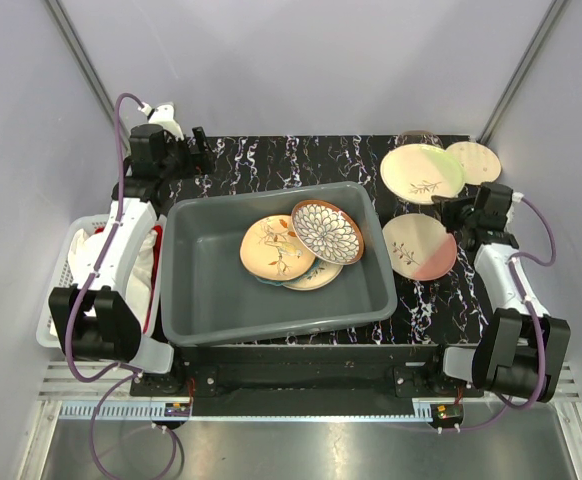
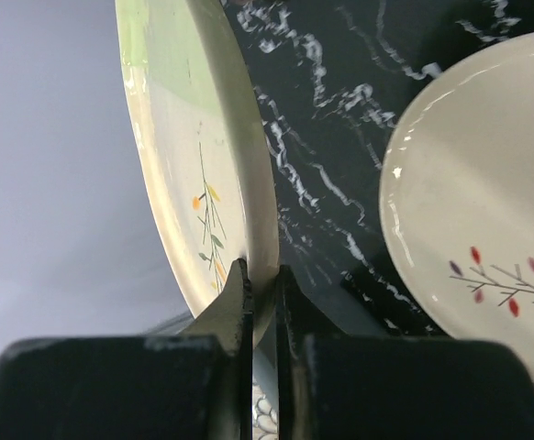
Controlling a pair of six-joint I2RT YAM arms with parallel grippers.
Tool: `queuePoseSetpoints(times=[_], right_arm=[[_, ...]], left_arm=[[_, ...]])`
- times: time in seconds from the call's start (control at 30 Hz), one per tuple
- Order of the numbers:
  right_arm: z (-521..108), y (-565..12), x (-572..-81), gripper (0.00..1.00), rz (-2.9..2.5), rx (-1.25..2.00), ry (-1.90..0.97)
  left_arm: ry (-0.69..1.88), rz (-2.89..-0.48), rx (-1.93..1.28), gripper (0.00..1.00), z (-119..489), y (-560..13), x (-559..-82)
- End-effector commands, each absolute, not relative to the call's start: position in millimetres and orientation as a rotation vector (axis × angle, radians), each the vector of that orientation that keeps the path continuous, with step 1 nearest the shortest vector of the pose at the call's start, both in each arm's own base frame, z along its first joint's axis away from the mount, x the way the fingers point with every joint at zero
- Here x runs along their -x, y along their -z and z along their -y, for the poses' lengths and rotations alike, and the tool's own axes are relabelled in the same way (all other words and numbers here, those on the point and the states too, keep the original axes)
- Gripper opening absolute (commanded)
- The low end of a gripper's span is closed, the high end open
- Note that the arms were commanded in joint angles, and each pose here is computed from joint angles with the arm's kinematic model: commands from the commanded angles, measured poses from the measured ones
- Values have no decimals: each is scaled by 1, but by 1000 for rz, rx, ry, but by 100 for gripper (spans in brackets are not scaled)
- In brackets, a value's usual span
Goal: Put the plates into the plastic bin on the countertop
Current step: Pick up the plate at the center of the board, then place the plate in the plastic bin.
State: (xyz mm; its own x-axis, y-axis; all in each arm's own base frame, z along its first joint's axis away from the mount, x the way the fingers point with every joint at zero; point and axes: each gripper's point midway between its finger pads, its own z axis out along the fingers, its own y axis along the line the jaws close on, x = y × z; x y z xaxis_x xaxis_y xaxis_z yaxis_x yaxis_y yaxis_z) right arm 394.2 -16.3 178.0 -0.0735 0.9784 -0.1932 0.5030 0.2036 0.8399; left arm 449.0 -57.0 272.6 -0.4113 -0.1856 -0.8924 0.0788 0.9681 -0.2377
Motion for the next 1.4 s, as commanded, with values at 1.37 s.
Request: queuePoseSetpoints(times=[1.37], right_arm=[[-186,-213,-265,0,-2462,-654,-1524]], left_arm=[[358,-1869,16,99,81,-299,-423]])
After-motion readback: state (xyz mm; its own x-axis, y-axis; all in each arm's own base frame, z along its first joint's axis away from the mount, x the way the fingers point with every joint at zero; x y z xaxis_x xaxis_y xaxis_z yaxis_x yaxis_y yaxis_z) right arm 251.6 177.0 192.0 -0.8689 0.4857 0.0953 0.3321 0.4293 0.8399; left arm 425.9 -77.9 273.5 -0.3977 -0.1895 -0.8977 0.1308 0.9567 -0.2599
